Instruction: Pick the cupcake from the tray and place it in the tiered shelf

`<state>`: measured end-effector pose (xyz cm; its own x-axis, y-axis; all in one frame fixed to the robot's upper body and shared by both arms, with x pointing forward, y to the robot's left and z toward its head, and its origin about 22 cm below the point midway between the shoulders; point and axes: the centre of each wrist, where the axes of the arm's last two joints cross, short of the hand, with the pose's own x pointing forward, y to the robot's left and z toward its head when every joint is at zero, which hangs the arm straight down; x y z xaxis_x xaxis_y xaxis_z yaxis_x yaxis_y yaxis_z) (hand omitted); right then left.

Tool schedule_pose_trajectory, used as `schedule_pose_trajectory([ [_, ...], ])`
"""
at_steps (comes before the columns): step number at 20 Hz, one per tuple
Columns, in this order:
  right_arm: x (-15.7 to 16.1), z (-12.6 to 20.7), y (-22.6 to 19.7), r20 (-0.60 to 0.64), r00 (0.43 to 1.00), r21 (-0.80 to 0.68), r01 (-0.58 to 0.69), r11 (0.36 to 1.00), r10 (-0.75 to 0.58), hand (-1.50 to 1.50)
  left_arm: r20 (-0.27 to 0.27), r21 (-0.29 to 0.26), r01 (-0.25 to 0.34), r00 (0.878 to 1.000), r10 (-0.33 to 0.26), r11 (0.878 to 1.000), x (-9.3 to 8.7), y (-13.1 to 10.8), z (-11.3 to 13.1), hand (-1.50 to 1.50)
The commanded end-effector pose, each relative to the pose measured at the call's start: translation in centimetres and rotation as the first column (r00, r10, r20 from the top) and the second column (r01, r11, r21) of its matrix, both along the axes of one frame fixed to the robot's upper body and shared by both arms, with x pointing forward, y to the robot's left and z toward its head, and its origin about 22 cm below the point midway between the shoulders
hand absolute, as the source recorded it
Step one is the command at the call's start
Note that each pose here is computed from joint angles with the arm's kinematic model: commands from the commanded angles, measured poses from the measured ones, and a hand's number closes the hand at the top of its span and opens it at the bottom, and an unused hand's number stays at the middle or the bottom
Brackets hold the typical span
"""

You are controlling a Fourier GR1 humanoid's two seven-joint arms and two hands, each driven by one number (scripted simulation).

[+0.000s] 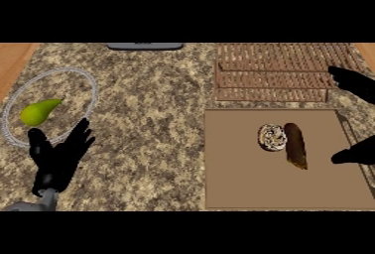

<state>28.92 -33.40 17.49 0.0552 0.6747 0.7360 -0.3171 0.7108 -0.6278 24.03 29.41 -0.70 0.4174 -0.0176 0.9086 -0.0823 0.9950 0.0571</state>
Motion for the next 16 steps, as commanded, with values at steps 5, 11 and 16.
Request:
schedule_pose_trajectory([
  [5, 2.4, 1.0, 6.0, -0.086, 0.993, -0.143, 0.072, 0.987, -0.084, -1.5, -0.011, 0.006, 0.003, 1.0, -0.003, 1.0, 0.2, -0.9, -1.9, 0.0],
  [11, 2.0, -0.2, 8.2, -0.136, 0.989, -0.231, 0.023, 0.973, -0.056, -1.5, -0.027, -0.022, 0.008, 1.0, -0.009, 1.0, 1.6, 0.7, -1.9, 0.0],
  [16, 1.3, -2.5, 9.3, -0.172, 0.98, -0.316, 0.038, 0.948, -0.097, -1.5, -0.016, 0.002, -0.012, 1.0, 0.012, 1.0, 0.6, 1.1, -1.7, 0.0],
])
